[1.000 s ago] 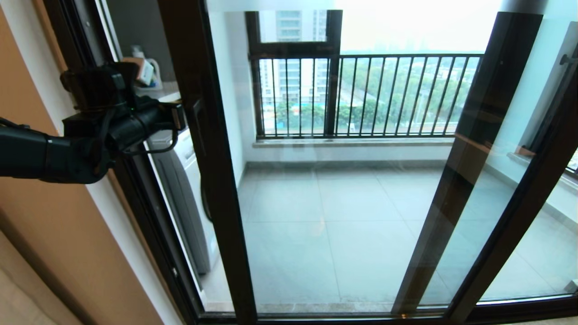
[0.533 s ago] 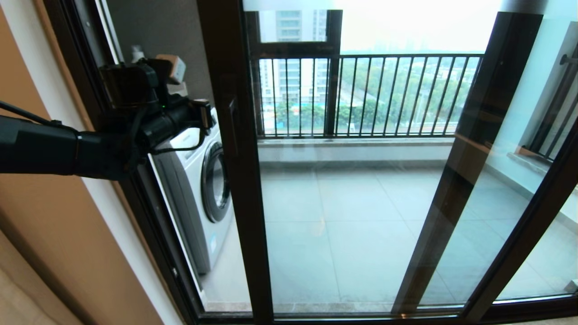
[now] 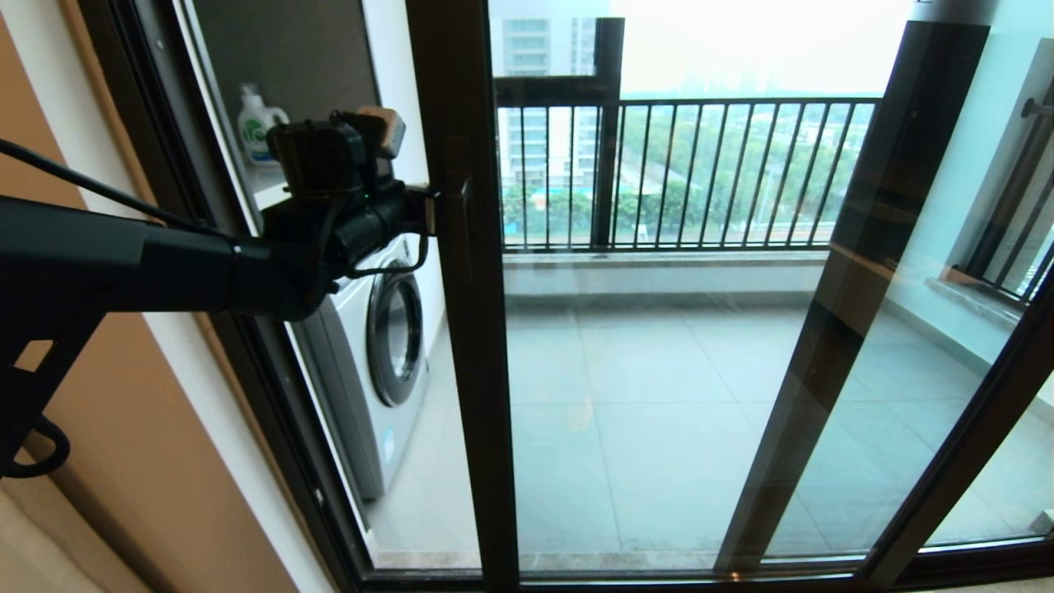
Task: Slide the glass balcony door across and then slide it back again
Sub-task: Open the slid door
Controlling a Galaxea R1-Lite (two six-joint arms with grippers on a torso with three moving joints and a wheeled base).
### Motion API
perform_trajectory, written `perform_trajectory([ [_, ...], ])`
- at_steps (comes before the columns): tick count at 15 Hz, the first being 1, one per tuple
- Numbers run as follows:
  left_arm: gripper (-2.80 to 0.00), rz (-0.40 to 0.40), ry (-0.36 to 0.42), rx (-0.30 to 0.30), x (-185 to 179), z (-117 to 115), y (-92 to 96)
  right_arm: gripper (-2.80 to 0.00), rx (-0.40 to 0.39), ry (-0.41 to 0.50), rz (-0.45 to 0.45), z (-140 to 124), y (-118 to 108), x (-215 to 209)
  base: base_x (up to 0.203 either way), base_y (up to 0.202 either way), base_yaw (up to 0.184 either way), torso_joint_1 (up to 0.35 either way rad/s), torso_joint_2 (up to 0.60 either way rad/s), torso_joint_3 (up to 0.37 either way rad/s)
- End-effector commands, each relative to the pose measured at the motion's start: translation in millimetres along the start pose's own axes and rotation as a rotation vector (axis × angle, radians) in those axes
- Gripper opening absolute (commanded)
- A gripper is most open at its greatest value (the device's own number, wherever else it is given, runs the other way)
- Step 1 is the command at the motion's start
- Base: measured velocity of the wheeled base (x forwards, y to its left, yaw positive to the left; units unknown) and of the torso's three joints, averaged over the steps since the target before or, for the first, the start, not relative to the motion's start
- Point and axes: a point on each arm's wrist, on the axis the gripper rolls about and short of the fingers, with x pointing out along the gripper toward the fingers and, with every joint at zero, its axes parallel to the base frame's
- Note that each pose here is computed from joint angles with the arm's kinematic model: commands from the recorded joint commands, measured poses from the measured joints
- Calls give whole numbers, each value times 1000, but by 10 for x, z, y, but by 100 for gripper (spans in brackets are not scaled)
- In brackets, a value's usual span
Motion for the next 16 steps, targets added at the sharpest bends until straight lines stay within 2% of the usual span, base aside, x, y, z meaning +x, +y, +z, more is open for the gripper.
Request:
perform_trajectory([
  [1, -280, -30, 1, -2, 94, -43, -192, -280, 0, 9, -1, -30, 0, 6, 0, 0, 0, 0, 0, 0],
  [4, -280, -65, -8, -5, 162, 65, -368, -280, 0, 9, 0, -30, 0, 6, 0, 0, 0, 0, 0, 0],
  [10, -280, -107, -21, 4, 271, 28, -669, -280, 0, 9, 0, -30, 0, 6, 0, 0, 0, 0, 0, 0],
  [16, -280, -172, -21, 1, 196, 89, -965, -280, 0, 9, 0, -30, 0, 6, 0, 0, 0, 0, 0, 0],
])
